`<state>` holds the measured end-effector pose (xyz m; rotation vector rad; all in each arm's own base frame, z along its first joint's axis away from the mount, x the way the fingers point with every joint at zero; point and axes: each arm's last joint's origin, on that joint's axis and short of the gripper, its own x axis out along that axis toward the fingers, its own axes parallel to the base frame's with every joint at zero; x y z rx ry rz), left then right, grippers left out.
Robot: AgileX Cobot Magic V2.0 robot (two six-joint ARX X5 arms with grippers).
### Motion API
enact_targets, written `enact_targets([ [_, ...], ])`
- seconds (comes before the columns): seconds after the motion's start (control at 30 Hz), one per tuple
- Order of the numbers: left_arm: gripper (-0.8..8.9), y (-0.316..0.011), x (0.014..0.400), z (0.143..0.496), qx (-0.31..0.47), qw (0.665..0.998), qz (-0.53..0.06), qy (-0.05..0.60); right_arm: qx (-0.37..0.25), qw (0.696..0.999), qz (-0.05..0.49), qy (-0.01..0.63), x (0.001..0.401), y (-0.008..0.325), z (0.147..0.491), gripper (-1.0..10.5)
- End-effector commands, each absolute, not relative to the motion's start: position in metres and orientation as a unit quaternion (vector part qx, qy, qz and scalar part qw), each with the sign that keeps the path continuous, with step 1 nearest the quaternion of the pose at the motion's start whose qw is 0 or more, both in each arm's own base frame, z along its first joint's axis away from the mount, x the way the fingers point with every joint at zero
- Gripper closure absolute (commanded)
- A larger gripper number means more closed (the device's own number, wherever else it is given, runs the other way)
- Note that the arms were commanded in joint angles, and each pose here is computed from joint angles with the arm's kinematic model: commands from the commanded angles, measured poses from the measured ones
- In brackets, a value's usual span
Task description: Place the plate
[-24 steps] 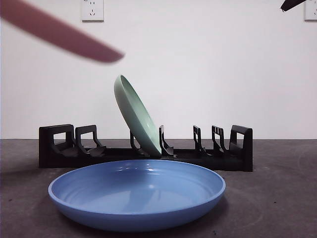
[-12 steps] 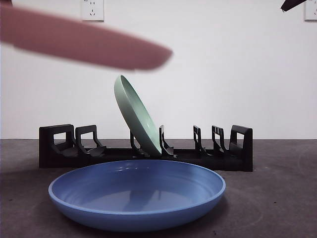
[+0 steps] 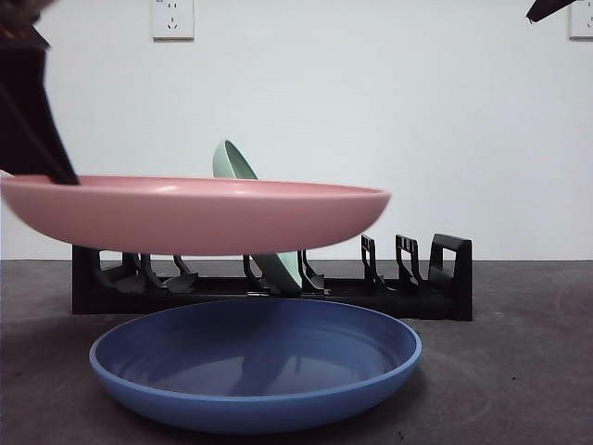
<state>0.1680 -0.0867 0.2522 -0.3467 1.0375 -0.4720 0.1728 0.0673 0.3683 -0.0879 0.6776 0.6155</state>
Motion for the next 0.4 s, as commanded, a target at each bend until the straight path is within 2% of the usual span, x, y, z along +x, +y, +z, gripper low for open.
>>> enact_targets([
  [0.03,8.06,-0.092,0.176,0.246,-0.18,0.822,-0.218,0.494,-0.046,0.895,0.302,0.324,0.174,0.069,0.37,6.6],
  [0.4,8.06,-0.109,0.209,0.207,-0.166,0.801,-0.203,0.538,-0.046,0.895,0.301,0.324,0.174,0.069,0.37,6.6],
])
